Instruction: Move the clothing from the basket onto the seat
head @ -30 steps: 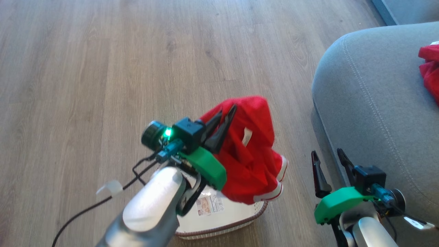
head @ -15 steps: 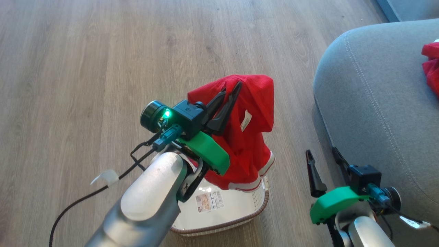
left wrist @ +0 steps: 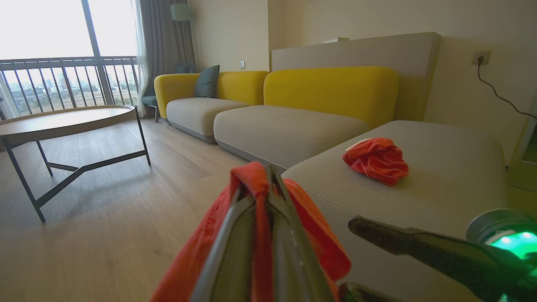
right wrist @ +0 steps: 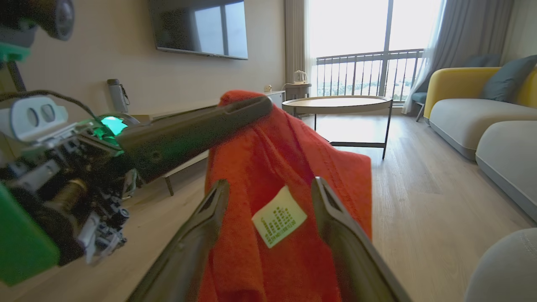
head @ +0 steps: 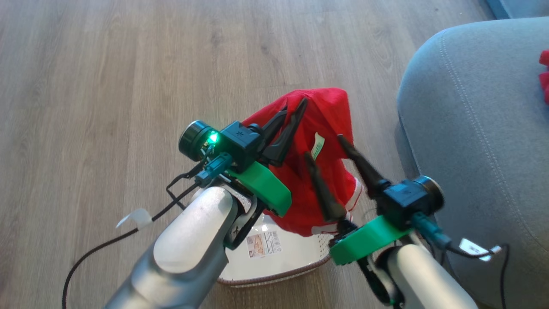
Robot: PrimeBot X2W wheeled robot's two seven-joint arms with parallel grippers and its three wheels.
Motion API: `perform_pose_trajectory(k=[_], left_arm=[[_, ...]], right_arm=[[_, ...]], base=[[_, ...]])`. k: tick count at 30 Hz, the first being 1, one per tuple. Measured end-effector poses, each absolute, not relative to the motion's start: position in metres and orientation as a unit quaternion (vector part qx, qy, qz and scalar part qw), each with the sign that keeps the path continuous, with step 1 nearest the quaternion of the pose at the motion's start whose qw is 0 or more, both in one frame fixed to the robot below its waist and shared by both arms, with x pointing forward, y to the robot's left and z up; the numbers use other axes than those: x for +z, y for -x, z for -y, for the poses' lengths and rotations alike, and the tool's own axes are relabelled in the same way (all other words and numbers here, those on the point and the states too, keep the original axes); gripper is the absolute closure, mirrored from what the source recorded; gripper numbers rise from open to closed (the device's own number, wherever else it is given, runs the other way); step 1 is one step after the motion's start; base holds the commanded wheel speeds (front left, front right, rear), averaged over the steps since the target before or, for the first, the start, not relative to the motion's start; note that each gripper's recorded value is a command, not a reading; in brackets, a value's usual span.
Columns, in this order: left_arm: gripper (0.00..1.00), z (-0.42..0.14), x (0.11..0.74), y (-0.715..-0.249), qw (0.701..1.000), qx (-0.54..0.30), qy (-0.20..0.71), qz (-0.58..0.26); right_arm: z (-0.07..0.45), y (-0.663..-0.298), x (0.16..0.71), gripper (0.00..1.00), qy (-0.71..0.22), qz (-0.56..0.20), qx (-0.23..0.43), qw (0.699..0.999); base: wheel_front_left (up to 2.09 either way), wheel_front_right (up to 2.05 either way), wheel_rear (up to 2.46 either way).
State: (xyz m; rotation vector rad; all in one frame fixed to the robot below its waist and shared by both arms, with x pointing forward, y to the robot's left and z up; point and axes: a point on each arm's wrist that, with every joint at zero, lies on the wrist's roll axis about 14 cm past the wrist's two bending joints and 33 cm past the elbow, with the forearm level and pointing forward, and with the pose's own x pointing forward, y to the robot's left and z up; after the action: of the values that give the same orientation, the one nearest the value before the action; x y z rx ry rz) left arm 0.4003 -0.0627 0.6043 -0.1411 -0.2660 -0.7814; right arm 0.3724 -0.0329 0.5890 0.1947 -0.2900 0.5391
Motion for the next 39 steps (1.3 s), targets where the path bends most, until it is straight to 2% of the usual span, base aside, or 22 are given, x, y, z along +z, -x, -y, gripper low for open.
perform_pose_trajectory(k=[7, 18, 19, 20, 21, 22, 28, 29, 39], left_arm=[[1.0, 0.06, 0.606, -0.401, 0.913, -0.379, 0.068, 0.131], [1.0, 0.057, 0.6, -0.397, 0.915, -0.379, 0.068, 0.122], [1.0, 0.057, 0.6, -0.396, 0.915, -0.38, 0.067, 0.122], [1.0, 0.057, 0.599, -0.396, 0.914, -0.381, 0.067, 0.12], [1.0, 0.057, 0.598, -0.395, 0.914, -0.382, 0.069, 0.119], [1.0, 0.057, 0.598, -0.395, 0.914, -0.382, 0.068, 0.118], [1.0, 0.058, 0.595, -0.396, 0.914, -0.382, 0.07, 0.115], [0.0, 0.059, 0.594, -0.396, 0.914, -0.383, 0.069, 0.114], [0.0, 0.061, 0.584, -0.401, 0.915, -0.385, 0.064, 0.102]], right_arm=[[-0.002, -0.371, 0.557, 0.0, -0.064, 0.091, 0.328, 0.938], [-0.013, -0.392, 0.526, 0.0, -0.011, 0.047, 0.34, 0.939], [-0.014, -0.393, 0.524, 0.04, -0.009, 0.044, 0.342, 0.939], [-0.014, -0.394, 0.523, 0.46, -0.007, 0.041, 0.342, 0.939], [-0.014, -0.396, 0.522, 0.82, -0.005, 0.04, 0.342, 0.939], [-0.015, -0.396, 0.523, 1.0, -0.007, 0.04, 0.343, 0.938], [-0.017, -0.398, 0.53, 1.0, -0.028, 0.046, 0.344, 0.938], [-0.015, -0.398, 0.534, 1.0, -0.03, 0.053, 0.341, 0.938], [0.018, -0.399, 0.548, 1.0, -0.049, 0.078, 0.288, 0.953]], base=[[0.0, 0.0, 0.0], [0.0, 0.0, 0.0], [0.0, 0.0, 0.0], [0.0, 0.0, 0.0], [0.0, 0.0, 0.0], [0.0, 0.0, 0.0], [0.0, 0.0, 0.0], [0.0, 0.0, 0.0], [0.0, 0.0, 0.0]])
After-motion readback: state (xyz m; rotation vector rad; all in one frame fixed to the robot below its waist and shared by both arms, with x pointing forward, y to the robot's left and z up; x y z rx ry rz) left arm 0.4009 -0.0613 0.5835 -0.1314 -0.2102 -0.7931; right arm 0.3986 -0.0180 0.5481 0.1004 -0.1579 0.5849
